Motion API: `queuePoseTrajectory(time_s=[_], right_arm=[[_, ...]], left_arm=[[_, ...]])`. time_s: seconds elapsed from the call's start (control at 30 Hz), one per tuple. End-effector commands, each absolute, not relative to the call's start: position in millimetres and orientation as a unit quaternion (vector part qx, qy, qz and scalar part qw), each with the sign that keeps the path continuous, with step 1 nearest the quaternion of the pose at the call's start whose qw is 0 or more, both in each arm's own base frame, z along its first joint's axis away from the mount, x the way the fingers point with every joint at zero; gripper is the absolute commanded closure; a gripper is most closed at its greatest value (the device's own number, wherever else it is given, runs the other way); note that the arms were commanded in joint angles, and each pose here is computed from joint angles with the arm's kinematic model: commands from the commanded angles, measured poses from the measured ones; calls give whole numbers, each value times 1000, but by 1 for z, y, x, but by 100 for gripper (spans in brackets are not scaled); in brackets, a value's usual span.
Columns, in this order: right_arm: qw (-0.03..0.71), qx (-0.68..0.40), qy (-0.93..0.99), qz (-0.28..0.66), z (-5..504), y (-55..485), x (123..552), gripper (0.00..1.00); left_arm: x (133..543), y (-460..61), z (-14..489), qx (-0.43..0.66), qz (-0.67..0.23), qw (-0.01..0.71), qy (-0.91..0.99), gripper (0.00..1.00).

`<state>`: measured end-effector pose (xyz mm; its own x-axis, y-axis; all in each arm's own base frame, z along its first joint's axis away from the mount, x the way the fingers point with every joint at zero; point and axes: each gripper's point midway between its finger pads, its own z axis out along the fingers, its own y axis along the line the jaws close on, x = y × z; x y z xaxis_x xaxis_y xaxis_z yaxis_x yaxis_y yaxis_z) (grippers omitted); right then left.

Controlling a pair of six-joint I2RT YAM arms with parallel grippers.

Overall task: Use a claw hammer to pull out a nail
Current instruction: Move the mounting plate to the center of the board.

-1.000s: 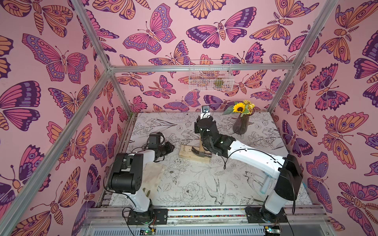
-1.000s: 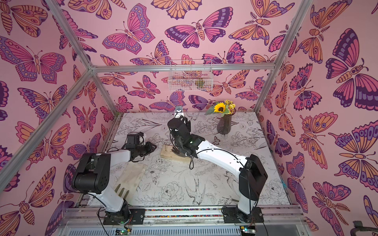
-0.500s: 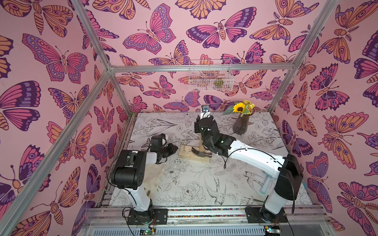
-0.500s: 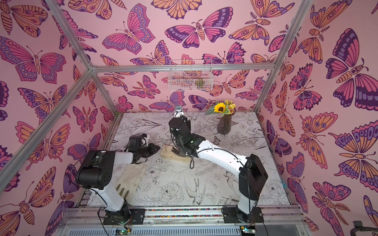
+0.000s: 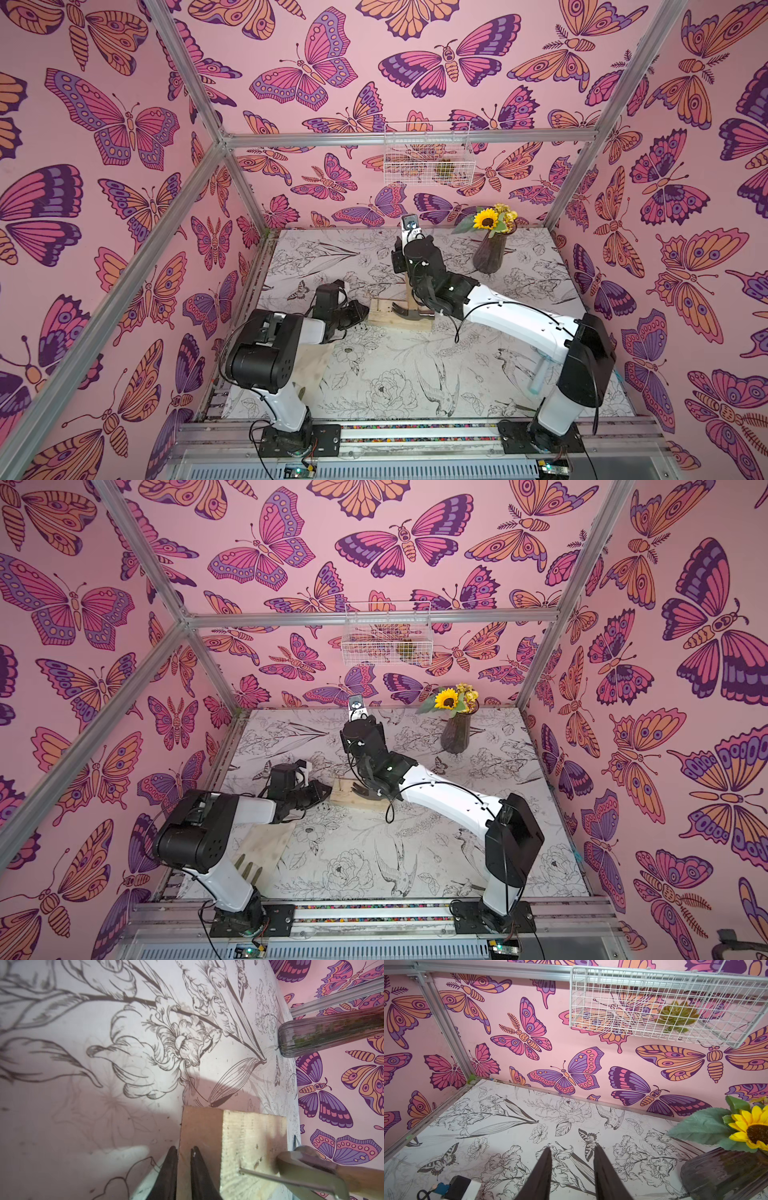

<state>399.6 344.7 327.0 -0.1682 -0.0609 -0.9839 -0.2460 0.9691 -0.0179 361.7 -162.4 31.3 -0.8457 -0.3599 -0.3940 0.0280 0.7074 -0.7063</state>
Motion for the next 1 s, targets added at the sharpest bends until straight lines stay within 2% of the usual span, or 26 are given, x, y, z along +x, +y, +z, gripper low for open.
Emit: queuePoseTrajectory(time_s=[0.0,0.2,0.5,0.97], right_arm=[[650,-96,744,122,347,359,398,100],[646,-119,745,121,349,369,399,100],[633,-158,756,48,340,374,412,100],[636,-179,751,-13,340,393,429,100]], left_arm=[[352,-187,49,-60,-404,262,874,83],[351,-197,53,-53,-413,262,871,83],[350,-199,51,-53,-418,259,869,83],[349,-201,48,-48,-425,256,867,81]])
